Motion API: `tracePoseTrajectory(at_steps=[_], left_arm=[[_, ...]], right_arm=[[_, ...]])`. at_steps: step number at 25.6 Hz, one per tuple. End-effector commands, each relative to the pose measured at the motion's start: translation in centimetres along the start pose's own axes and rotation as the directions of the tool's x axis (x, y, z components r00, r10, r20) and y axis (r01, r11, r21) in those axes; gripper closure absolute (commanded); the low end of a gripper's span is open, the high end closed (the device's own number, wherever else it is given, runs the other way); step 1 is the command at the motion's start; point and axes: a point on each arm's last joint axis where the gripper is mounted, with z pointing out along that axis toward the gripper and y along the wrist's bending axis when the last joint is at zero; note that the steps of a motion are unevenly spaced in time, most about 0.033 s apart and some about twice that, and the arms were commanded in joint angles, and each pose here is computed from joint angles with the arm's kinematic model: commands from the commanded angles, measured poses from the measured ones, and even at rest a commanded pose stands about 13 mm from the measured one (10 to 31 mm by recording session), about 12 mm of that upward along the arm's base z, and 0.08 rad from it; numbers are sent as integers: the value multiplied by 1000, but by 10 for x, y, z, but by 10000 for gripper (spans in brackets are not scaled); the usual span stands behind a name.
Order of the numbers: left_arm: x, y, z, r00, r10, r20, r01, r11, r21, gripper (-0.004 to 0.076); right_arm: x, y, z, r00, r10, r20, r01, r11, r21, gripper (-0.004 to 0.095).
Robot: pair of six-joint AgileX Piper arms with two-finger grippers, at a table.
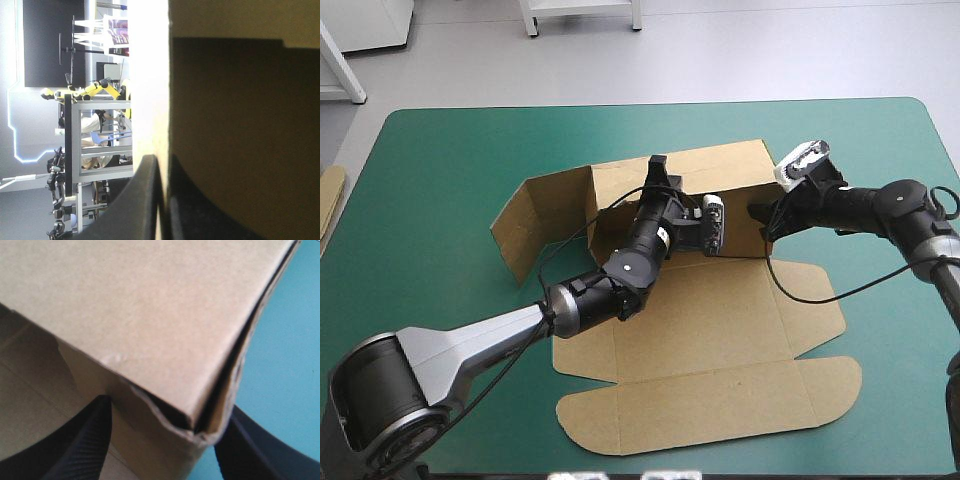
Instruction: Fold the box
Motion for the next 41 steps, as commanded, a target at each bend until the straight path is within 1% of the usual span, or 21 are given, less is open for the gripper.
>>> tracePoseTrajectory(at_steps=[1, 3, 4, 5, 6, 7, 8, 9, 10, 13, 16, 19, 20, 21, 22, 25, 27, 28, 30, 35, 41], left_arm=[[-1, 17, -11, 997, -70, 14, 71, 996, -47, 732], [-2, 18, -11, 996, -82, 22, 83, 995, -61, 732], [-3, 18, -11, 996, -85, 28, 87, 994, -65, 732], [-3, 19, -11, 996, -85, 31, 87, 994, -66, 732], [-3, 19, -11, 996, -82, 33, 84, 994, -67, 732], [-3, 19, -11, 996, -82, 33, 84, 994, -67, 732], [-3, 19, -11, 996, -82, 33, 84, 994, -67, 732], [-3, 19, -11, 996, -82, 33, 84, 994, -67, 732], [-3, 19, -11, 996, -82, 33, 84, 994, -67, 732], [-3, 19, -11, 996, -78, 34, 80, 994, -69, 732], [-3, 19, -11, 997, -74, 35, 76, 995, -72, 732], [-4, 19, -12, 997, -73, 37, 76, 995, -71, 731], [-5, 19, -13, 996, -73, 42, 75, 995, -72, 715], [-7, 18, -14, 996, -73, 46, 76, 995, -70, 692], [-9, 20, -17, 995, -84, 55, 88, 994, -68, 622], [-19, 23, -28, 987, -116, 110, 123, 991, -61, 478], [-26, 27, -39, 970, -176, 165, 186, 981, -47, 400], [-29, 30, -45, 961, -201, 190, 213, 976, -43, 380], [-35, 35, -56, 940, -248, 234, 262, 964, -31, 365], [-43, 45, -78, 886, -350, 303, 369, 930, -3, 365], [-35, 66, -101, 803, -494, 334, 515, 857, 31, 367]], right_arm=[[-16, 1, -9, 997, 6, 81, -7, 1000, 14, 392], [-17, 2, -7, 994, 38, 98, -38, 999, -6, 437], [-18, 2, -7, 992, 46, 115, -45, 999, -10, 483], [-19, 2, -7, 992, 47, 120, -46, 999, -11, 505], [-19, 3, -7, 992, 34, 124, -32, 999, -19, 571], [-19, 3, -7, 992, 30, 123, -27, 999, -23, 601], [-19, 4, -7, 992, 28, 122, -24, 999, -33, 674], [-19, 5, -7, 992, 28, 121, -23, 999, -38, 725], [-19, 6, -7, 993, 28, 119, -22, 998, -51, 803], [-19, 8, -7, 993, 27, 115, -19, 997, -74, 925], [-18, 10, -7, 993, 27, 112, -16, 995, -97, 927], [-18, 10, -7, 993, 27, 111, -16, 995, -99, 926], [-18, 10, -7, 993, 27, 111, -16, 995, -99, 927], [-18, 10, -7, 993, 27, 112, -16, 995, -97, 927], [-18, 10, -7, 993, 29, 111, -18, 995, -97, 927], [-19, 9, -7, 993, 41, 114, -31, 995, -91, 927], [-19, 8, -7, 992, 47, 118, -37, 996, -83, 927], [-19, 8, -7, 991, 49, 121, -40, 996, -78, 926], [-19, 7, -7, 991, 49, 122, -41, 997, -71, 927], [-19, 6, -7, 990, 68, 123, -61, 996, -58, 927], [-19, 6, -7, 989, 77, 123, -70, 996, -59, 927]])
